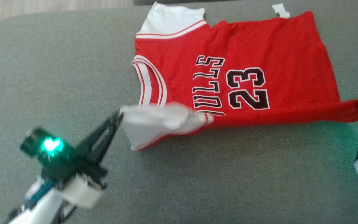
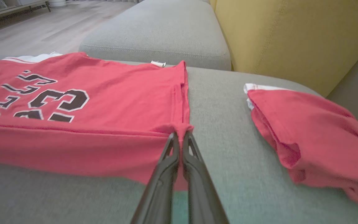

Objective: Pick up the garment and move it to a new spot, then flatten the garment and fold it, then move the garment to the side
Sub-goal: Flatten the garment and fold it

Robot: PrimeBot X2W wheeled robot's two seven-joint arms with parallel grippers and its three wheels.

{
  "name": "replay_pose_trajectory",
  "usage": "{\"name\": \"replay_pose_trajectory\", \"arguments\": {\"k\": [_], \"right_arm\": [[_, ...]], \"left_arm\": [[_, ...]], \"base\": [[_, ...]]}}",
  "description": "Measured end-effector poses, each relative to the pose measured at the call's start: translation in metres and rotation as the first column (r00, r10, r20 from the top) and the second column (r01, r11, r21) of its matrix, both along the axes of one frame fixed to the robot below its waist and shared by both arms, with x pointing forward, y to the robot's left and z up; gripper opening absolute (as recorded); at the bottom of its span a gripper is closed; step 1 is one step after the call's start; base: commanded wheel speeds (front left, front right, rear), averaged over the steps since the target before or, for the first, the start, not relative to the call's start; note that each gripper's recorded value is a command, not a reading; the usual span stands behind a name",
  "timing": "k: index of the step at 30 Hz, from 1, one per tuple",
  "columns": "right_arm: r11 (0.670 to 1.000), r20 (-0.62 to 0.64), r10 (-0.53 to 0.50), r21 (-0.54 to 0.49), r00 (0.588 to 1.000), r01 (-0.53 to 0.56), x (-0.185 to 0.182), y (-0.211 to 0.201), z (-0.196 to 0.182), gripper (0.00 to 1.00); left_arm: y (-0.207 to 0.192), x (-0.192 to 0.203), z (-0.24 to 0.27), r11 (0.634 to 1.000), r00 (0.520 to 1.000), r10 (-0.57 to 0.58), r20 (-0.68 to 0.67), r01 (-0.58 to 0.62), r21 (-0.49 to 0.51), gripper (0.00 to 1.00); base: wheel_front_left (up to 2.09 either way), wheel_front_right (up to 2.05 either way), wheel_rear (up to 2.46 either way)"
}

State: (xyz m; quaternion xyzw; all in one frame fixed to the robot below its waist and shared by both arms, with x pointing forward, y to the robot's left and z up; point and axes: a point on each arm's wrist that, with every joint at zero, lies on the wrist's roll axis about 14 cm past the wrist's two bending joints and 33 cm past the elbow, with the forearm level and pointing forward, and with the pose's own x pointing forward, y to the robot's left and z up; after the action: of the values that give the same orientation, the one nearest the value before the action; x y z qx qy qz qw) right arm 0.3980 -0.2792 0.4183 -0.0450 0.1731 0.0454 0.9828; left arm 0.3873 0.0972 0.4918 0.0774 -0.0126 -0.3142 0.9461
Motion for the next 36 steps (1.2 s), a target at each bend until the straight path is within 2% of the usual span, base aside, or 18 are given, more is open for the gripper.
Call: {"name": "replay_pose_trajectory", "arguments": {"k": [11,19,20,21,22,25,28,31,36], "right_arm": [[0.999,0.017,0.027,-0.021,0.999,-0.027,0.068,0.005,0.000,0.00],[0.998,-0.005,0.038,-0.049,0.999,-0.039,0.095,0.003,-0.015,0.00],[0.998,-0.005,0.042,-0.052,0.999,-0.042,0.097,0.004,-0.016,0.38],[0.998,0.002,0.043,-0.048,0.999,-0.043,0.100,0.005,-0.016,0.93],[0.998,0.012,0.043,-0.042,0.999,-0.042,0.101,0.006,-0.015,1.00],[0.999,0.050,0.043,-0.027,0.998,-0.041,0.105,0.010,-0.009,1.00],[0.999,0.080,0.047,-0.012,0.996,-0.046,0.104,0.015,0.000,1.00],[0.999,0.106,0.039,0.012,0.994,-0.041,0.098,0.019,0.008,1.00],[0.999,0.086,0.024,0.030,0.996,-0.027,0.079,0.018,0.003,1.00]], "left_arm": [[-0.012,0.088,-0.004,0.993,0.997,-0.058,0.059,0.051,0.110,0.00],[-0.027,0.127,-0.010,0.988,0.994,-0.094,0.056,0.086,0.128,0.00],[-0.026,0.130,-0.014,0.987,0.995,-0.091,0.049,0.084,0.136,0.35],[-0.026,0.132,-0.018,0.987,0.996,-0.085,0.038,0.079,0.138,0.80],[-0.026,0.134,-0.022,0.988,0.996,-0.079,0.029,0.074,0.138,1.00],[-0.021,0.139,-0.022,0.994,0.999,-0.024,0.021,0.021,0.111,1.00],[-0.013,0.136,-0.024,0.996,0.997,0.077,-0.009,-0.077,0.042,1.00],[-0.013,0.101,-0.055,0.982,0.973,0.171,-0.158,-0.181,-0.052,1.00],[-0.013,0.047,-0.105,0.955,0.890,0.251,-0.381,-0.293,-0.055,1.00]], "base": [[0.00,0.00,0.00],[0.00,0.00,0.00],[0.00,0.00,0.00],[0.00,0.00,0.00],[0.00,0.00,0.00],[0.00,0.00,0.00],[0.00,0.00,0.00],[0.00,0.00,0.00],[0.00,0.00,0.00]]}}
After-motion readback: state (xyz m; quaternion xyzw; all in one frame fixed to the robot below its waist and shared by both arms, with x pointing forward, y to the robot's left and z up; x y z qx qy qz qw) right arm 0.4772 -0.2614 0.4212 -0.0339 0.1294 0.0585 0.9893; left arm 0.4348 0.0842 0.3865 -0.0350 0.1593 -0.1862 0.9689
